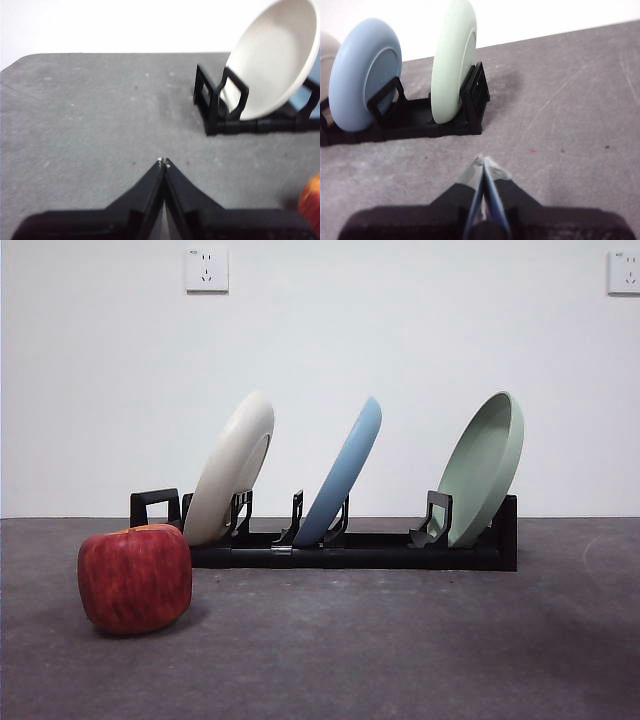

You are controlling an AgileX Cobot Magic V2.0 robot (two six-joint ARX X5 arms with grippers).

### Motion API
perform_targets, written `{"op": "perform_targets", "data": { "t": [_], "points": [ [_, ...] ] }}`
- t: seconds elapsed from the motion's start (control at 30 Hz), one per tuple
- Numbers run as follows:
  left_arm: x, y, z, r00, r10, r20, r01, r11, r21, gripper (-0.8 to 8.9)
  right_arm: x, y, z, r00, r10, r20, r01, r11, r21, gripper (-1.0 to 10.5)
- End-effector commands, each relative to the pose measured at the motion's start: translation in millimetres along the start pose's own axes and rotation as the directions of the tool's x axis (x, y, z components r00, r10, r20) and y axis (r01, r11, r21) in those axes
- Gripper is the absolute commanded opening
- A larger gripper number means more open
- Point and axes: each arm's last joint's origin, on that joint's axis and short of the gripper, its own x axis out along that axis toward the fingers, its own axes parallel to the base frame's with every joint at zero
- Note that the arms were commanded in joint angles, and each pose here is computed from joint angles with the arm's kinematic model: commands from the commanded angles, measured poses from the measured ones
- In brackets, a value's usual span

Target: Take the yellow plate from the plate rack,put the plate on the table,take the apple from the table,put the apple in the plate

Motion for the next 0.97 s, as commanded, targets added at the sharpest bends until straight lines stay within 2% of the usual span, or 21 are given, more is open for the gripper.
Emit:
{"op": "perform_targets", "data": {
  "t": [0.03,0.13,0.27,0.47,0.57,0.7,0.83,0.97],
  "points": [
    [0,-1,2,0.999,-0.030,0.038,0.035,0.992,-0.118,-0.08,1,0,-3,1.000,0.000,-0.005,0.000,0.995,0.103,-0.2],
    [-1,-3,12,0.992,-0.079,0.097,0.094,0.982,-0.164,-0.08,0,0,3,1.000,-0.012,0.011,0.011,0.992,0.128,-0.2],
    [-3,-4,29,0.991,-0.081,0.102,0.099,0.979,-0.180,-0.08,-3,3,18,0.999,-0.028,0.027,0.023,0.989,0.148,-0.2],
    [3,-5,64,0.995,-0.081,0.050,0.089,0.979,-0.183,-0.08,-4,9,54,0.999,-0.027,0.017,0.024,0.989,0.149,-0.2],
    [12,-5,85,0.994,-0.109,0.014,0.110,0.976,-0.187,-0.08,0,13,75,1.000,-0.026,0.001,0.025,0.988,0.150,-0.2],
    [31,-7,113,0.980,-0.195,-0.039,0.183,0.962,-0.200,-0.08,10,16,101,0.998,-0.020,-0.065,0.030,0.988,0.153,-0.2],
    [55,-10,138,0.943,-0.323,-0.085,0.298,0.928,-0.224,-0.08,28,21,120,0.983,0.079,-0.167,-0.055,0.988,0.143,-0.2],
    [81,-13,158,0.888,-0.443,-0.121,0.404,0.879,-0.255,-0.08,47,24,134,0.947,0.189,-0.259,-0.155,0.977,0.146,0.0]
  ]
}}
